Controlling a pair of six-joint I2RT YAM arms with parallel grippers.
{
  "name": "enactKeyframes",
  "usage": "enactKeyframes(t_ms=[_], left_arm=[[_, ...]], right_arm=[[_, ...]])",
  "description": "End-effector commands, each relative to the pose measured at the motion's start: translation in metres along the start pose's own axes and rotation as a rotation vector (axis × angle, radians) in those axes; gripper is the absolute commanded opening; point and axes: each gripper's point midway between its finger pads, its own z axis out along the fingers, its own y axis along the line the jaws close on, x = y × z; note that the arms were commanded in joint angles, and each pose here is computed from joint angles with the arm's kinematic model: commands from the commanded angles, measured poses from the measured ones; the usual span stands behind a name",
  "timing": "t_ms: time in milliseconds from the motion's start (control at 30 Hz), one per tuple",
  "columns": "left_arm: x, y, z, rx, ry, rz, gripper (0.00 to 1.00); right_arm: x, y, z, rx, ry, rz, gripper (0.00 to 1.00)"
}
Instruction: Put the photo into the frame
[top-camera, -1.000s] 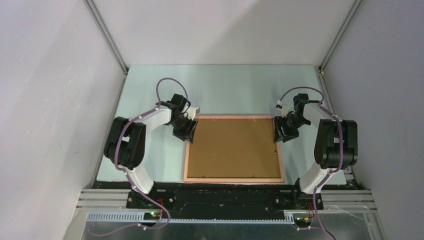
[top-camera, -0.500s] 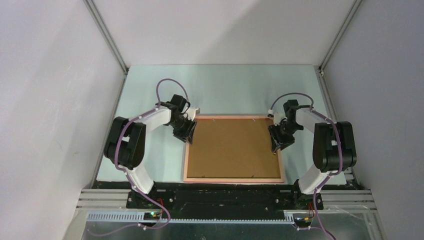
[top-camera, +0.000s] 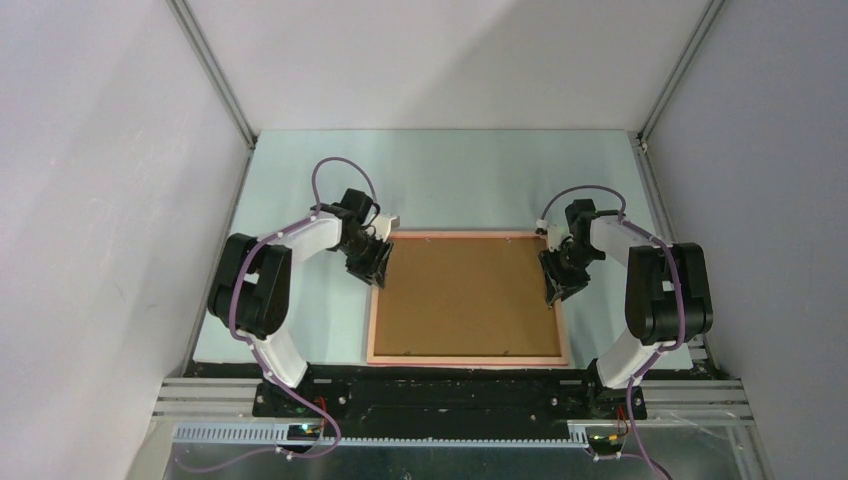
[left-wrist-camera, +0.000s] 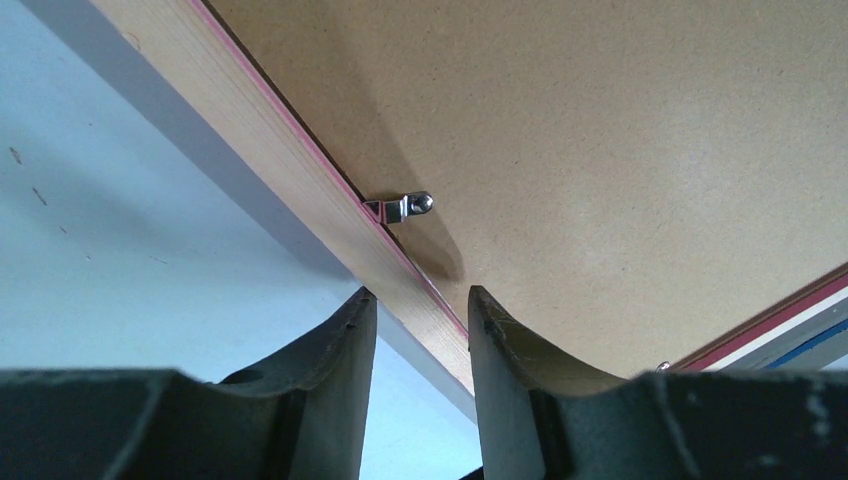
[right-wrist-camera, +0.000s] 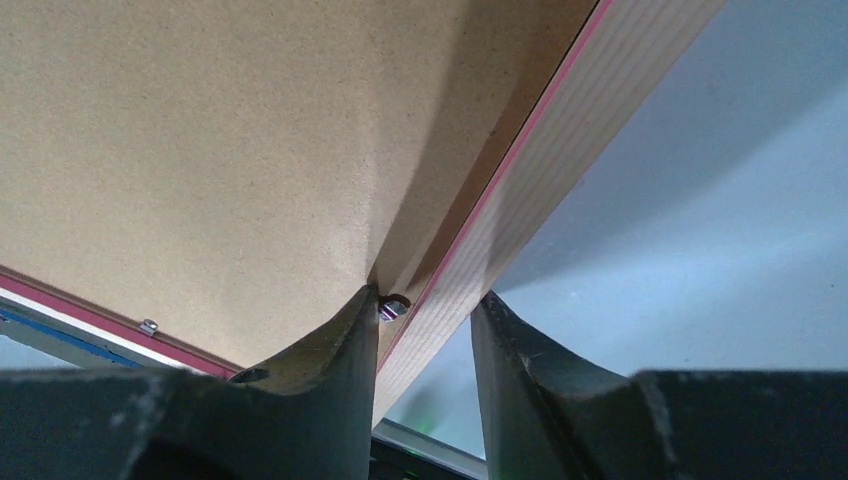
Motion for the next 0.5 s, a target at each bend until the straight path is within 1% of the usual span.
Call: enactKeyframes(t_ms=[0,133,467], left_arm=[[-0.001,-0.002,-0.003,0.023,-0.018,0.019,0.43],[0.0,-0.002,-0.003,0.021,-0.017,0.019,0.43],[0.001,0.0,-0.003,0.018,-0.015,0.015,0.42]], right_arm=[[0.001,-0.004,0.002,0.034,0.005,-0.039,0.35],[0.002,-0.002,0.001,0.032,0.012,-0.065,0.34],[0.007,0.008,0.0,0.001,0.035,-0.142,0.27]])
